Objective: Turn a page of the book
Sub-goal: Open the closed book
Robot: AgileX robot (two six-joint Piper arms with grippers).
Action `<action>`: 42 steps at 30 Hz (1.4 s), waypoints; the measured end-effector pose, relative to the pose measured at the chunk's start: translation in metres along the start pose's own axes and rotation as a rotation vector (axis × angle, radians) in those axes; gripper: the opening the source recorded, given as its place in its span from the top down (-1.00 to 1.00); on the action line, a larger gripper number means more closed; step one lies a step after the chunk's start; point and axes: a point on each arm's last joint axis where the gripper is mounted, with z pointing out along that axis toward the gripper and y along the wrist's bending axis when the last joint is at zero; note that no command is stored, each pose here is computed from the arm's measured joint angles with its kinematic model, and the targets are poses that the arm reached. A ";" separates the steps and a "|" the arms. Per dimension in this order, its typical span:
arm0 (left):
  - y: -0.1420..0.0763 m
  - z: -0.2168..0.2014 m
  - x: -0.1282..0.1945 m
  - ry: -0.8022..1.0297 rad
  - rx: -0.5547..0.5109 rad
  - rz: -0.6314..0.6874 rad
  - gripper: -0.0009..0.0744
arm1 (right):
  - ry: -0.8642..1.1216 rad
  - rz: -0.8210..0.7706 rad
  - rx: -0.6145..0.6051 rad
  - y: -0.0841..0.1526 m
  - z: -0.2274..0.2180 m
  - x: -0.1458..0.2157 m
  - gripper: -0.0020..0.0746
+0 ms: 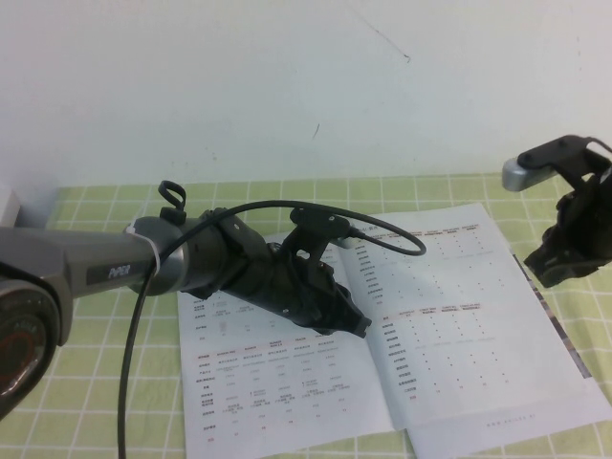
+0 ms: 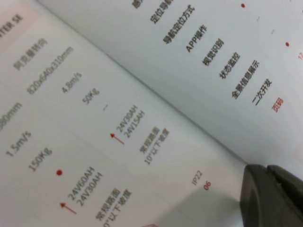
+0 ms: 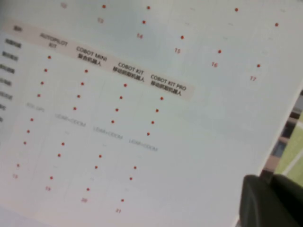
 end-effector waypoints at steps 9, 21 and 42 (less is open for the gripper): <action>0.000 0.000 0.000 0.001 0.001 0.005 0.99 | 0.031 0.006 0.084 0.002 0.010 0.030 0.95; 0.000 0.000 0.000 0.001 0.001 0.005 0.99 | -0.061 0.125 0.062 -0.007 0.044 0.010 0.06; 0.000 0.000 0.000 0.001 0.001 0.002 0.99 | -0.078 0.210 0.050 -0.012 0.067 0.008 -0.12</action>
